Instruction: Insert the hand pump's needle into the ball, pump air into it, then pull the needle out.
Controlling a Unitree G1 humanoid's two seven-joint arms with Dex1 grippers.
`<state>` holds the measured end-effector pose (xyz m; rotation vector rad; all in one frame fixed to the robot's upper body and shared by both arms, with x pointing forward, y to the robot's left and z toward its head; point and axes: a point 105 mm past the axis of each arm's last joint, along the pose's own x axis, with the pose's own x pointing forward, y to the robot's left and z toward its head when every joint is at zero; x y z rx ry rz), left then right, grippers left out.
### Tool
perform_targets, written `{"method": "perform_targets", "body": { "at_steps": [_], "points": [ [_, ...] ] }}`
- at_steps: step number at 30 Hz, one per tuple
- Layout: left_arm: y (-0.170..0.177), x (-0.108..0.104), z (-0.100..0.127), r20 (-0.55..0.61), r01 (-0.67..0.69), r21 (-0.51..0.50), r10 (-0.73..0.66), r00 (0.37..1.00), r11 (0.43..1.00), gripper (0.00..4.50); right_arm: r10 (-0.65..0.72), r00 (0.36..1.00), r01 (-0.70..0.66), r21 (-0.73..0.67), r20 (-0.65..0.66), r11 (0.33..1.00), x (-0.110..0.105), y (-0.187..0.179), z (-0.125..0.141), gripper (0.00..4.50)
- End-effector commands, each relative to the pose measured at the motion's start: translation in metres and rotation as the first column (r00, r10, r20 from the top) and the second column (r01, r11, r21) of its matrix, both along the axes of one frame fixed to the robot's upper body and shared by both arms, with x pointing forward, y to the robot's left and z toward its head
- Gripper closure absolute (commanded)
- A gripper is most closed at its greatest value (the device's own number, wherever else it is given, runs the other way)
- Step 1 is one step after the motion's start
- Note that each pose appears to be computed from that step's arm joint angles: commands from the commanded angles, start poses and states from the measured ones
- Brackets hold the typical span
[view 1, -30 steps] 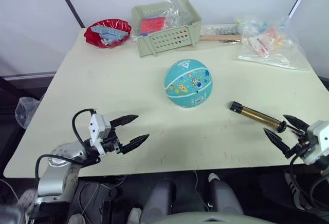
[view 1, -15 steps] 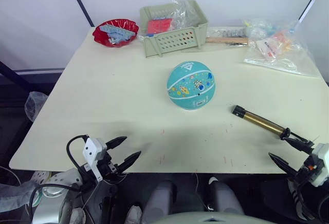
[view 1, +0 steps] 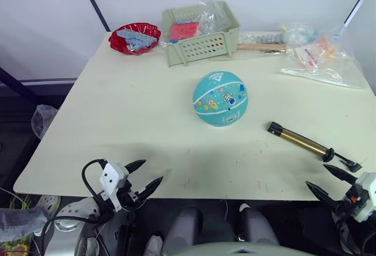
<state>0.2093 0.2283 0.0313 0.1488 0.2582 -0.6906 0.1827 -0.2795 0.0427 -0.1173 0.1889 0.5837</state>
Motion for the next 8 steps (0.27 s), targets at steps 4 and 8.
{"method": "perform_targets", "body": {
  "at_steps": [4, 8],
  "points": [
    [0.0013, 0.0028, 0.0038, 0.033, 0.007, 0.022, -0.007, 0.999, 1.0, 0.0, -0.021, 0.999, 0.021, -0.008, 0.039, 1.0, 0.0025, 0.001, 0.0054, 0.03],
    [0.0017, 0.0063, 0.0037, 0.042, 0.006, 0.03, -0.007, 0.999, 1.0, 0.0, -0.025, 0.999, 0.025, -0.007, 0.04, 1.0, 0.0045, 0.0015, 0.005, 0.03]
  ]
}}
